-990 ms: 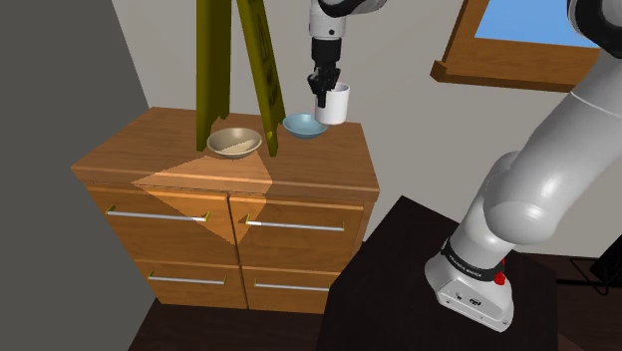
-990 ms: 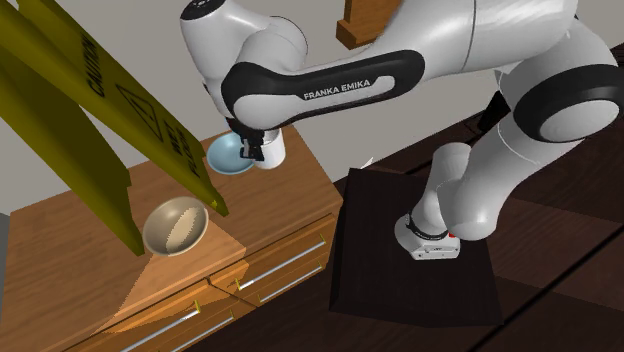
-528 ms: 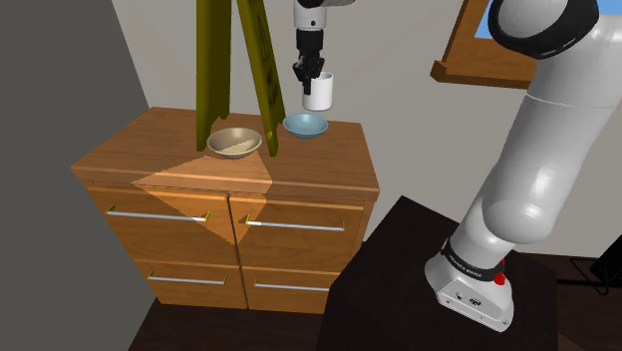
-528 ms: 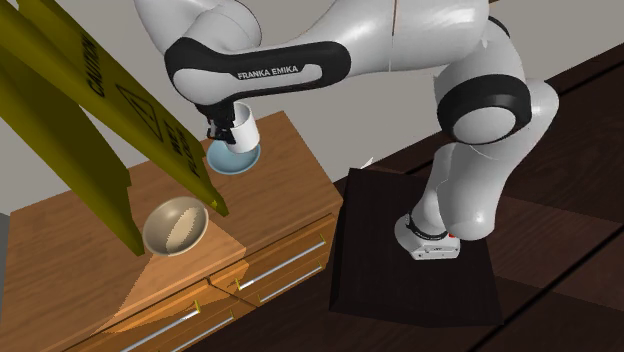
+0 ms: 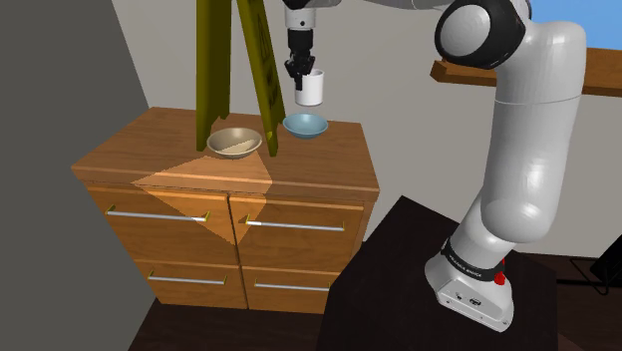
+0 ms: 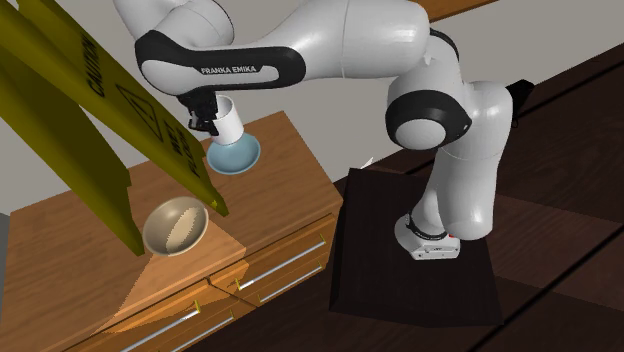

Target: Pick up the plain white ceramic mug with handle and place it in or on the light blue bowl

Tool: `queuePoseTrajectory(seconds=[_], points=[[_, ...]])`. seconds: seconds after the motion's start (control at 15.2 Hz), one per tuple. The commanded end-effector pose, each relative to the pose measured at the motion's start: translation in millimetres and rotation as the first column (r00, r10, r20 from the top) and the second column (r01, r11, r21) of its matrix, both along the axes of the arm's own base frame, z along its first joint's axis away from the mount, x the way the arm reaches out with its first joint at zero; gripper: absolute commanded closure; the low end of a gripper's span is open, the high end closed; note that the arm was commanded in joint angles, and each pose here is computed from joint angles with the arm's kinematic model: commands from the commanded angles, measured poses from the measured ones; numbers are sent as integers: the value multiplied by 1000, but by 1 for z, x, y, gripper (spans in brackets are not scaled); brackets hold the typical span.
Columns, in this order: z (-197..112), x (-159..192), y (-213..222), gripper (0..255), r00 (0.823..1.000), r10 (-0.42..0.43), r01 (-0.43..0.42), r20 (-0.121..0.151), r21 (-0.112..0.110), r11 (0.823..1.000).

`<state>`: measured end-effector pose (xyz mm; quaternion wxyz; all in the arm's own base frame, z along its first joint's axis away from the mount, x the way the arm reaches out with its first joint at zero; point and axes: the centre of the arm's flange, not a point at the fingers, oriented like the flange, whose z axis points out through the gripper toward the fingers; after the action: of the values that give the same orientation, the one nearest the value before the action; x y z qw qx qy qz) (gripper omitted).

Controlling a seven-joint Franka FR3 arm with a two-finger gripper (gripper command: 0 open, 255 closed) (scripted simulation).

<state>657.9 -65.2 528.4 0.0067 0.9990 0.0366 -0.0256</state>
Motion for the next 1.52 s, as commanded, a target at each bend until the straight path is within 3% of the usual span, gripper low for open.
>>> queuePoseTrajectory(seconds=[0.0, 0.79, 1.39, 1.45], points=[[-11, 1, 0, 255, 1000, 0, 0, 1, 0, 1000], [-74, 1, 0, 255, 1000, 0, 0, 1, 0, 1000], [-76, 1, 0, 255, 1000, 0, 0, 1, 0, 1000], [-76, 1, 0, 0, 1000, 0, 0, 1, 0, 1000]])
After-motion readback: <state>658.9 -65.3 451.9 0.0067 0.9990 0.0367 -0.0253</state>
